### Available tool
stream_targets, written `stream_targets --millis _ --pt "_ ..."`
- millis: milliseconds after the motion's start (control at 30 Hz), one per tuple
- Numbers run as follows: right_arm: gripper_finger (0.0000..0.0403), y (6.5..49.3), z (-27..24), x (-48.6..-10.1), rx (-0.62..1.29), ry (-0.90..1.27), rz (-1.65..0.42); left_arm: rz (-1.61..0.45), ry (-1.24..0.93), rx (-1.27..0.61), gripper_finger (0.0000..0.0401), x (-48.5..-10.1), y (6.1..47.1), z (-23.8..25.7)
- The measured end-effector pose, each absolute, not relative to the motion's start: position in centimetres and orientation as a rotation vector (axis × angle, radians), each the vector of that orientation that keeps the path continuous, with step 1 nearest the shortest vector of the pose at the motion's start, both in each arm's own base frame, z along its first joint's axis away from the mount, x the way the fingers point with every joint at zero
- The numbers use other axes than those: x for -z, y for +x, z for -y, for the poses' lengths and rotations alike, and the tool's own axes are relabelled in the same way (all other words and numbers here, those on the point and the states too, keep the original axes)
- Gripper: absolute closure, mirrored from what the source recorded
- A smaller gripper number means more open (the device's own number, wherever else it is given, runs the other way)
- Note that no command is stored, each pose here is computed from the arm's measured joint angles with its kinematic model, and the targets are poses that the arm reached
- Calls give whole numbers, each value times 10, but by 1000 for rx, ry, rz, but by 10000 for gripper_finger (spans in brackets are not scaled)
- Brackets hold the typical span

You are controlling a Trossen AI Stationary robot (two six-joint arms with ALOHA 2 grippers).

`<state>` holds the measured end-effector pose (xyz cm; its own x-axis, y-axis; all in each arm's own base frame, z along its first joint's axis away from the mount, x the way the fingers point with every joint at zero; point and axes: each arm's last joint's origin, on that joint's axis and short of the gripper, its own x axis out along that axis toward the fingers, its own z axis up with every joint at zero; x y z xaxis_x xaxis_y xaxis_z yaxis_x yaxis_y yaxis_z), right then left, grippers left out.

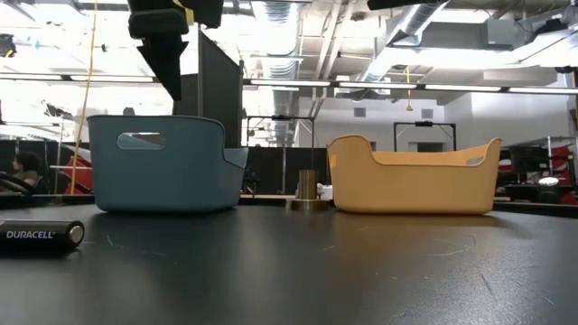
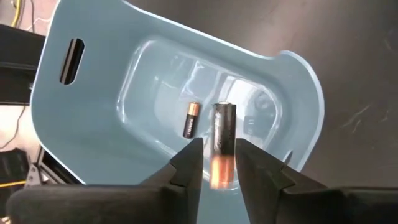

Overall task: Sort batteries
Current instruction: Put the top black battery into the blue bin, then put the black battery into the blue bin

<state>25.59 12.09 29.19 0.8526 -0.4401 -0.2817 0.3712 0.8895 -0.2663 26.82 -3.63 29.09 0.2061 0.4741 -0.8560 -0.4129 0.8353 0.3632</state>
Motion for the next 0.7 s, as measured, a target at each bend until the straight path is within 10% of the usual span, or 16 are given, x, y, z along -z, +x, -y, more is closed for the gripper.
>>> stream_targets --millis 700 --pt "177 255 -122 -292 424 -208 -344 -1189 147 -328 264 -291 254 106"
